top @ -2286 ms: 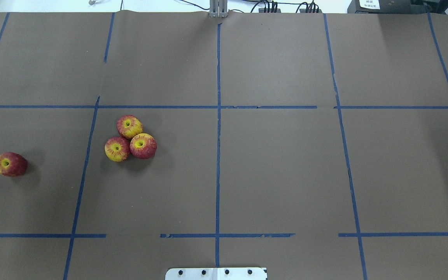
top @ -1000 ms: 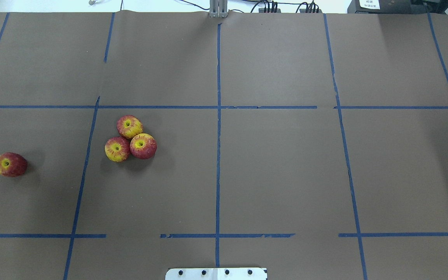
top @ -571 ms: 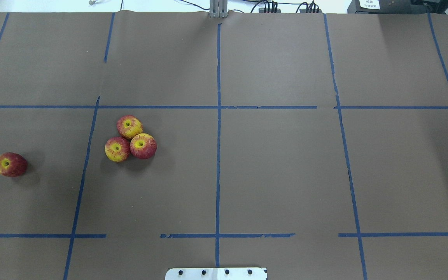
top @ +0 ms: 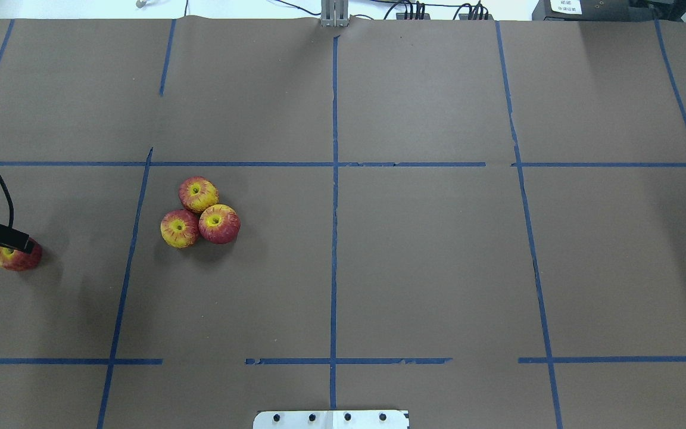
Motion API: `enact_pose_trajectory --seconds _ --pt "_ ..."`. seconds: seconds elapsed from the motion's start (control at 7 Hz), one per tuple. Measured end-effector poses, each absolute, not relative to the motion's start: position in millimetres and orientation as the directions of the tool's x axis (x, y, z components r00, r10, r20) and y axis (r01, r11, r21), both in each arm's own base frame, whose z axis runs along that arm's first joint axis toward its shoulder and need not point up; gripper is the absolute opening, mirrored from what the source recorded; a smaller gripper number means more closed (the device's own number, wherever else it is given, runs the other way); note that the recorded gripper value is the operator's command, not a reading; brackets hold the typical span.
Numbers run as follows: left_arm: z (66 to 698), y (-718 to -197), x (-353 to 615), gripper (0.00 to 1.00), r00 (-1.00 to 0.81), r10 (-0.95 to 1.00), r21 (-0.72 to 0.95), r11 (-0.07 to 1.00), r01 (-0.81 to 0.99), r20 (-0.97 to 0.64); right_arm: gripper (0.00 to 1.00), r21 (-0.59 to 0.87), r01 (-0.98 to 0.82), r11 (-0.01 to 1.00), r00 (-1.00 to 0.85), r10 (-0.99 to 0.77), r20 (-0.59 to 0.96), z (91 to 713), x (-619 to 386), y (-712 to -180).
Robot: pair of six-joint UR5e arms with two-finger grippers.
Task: Stack apples
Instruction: 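Move the left gripper down over the lone red apple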
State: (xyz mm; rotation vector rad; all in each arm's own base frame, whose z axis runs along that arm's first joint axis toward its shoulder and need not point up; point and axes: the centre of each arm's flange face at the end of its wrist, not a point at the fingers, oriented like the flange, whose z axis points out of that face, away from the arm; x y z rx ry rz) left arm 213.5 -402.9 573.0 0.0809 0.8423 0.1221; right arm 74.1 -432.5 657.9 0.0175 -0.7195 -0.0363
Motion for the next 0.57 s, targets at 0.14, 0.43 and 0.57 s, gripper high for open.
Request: enact_pose_trajectory --seconds 0.14,0.43,0.57 --pt "576.4 -393.6 217.2 1.00 0.678 0.134 0.124 0.990 -0.063 -0.723 1.00 0.029 0.027 0.999 0.751 -0.039 0.659 657.9 74.1 -432.5" --pt "581.3 -387.3 217.6 1.00 0.707 0.127 0.136 0.990 -0.044 -0.696 1.00 0.029 0.027 0.999 0.752 -0.039 0.658 658.0 74.1 -432.5" --pt "582.5 -387.0 218.2 1.00 0.712 0.125 0.137 0.990 -0.041 -0.691 1.00 0.029 0.027 0.999 0.752 -0.039 0.658 657.9 74.1 -432.5"
